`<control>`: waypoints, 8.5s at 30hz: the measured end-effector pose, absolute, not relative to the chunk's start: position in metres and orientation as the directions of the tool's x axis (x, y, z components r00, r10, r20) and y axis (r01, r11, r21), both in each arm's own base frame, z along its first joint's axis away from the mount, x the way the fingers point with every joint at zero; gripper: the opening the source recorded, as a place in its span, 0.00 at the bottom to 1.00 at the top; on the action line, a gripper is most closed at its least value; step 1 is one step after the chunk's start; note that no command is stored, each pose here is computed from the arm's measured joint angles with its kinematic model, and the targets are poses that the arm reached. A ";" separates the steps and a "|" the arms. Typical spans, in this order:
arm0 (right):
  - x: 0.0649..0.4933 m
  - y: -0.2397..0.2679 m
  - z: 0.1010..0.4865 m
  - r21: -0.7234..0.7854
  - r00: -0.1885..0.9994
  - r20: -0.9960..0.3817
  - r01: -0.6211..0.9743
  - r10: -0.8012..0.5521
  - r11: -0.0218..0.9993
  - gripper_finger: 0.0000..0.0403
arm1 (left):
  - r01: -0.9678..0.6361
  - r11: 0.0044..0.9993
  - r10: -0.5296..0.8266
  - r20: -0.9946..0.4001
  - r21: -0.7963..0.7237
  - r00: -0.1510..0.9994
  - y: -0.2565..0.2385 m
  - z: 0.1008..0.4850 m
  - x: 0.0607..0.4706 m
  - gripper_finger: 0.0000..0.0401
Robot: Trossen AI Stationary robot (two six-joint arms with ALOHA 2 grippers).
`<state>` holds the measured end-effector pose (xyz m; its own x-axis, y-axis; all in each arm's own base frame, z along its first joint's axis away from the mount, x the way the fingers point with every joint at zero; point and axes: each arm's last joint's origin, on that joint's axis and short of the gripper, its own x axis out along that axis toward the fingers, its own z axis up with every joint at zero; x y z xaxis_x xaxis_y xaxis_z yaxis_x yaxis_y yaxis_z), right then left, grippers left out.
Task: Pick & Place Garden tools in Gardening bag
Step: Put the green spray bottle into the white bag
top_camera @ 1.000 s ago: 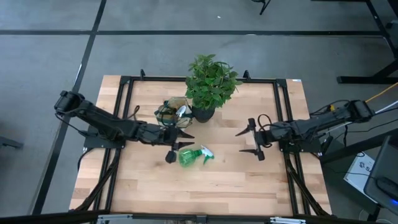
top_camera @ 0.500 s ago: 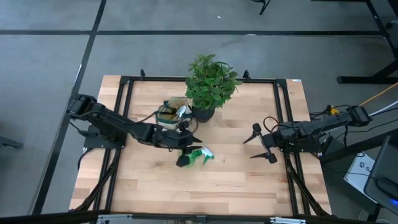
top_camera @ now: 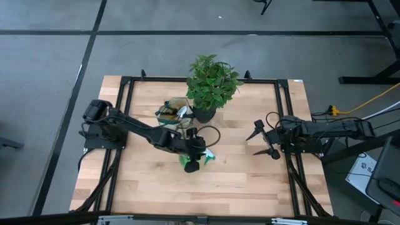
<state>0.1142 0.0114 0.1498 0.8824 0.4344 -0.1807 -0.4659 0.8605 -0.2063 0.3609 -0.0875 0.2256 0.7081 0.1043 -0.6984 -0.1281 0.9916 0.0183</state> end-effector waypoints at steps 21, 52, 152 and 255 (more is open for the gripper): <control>0.116 0.004 0.139 -0.152 0.890 -0.289 -0.406 0.352 0.901 0.85 | -0.261 0.959 0.046 -0.849 -0.109 0.526 -0.064 0.184 0.375 0.50; 0.117 0.003 0.137 -0.142 0.886 -0.305 -0.406 0.350 0.903 0.85 | -0.119 0.980 -0.103 -0.917 -0.161 0.386 -0.078 0.164 0.387 0.47; 0.101 -0.013 0.163 -0.058 0.988 -0.051 0.145 -0.148 0.988 0.85 | -0.362 0.875 0.474 -0.717 0.320 0.512 -0.107 0.275 0.281 0.35; 0.100 -0.012 0.163 -0.138 0.988 -0.037 0.146 -0.153 0.980 0.85 | -0.168 0.926 0.109 0.187 0.337 0.976 0.051 0.241 0.219 0.35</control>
<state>0.1004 -0.0118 0.1635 0.9875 -0.1528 -0.0374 0.1464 0.9796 -0.1377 0.2194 0.0510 0.2406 0.9762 0.1090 0.1875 -0.1681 0.9264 0.3369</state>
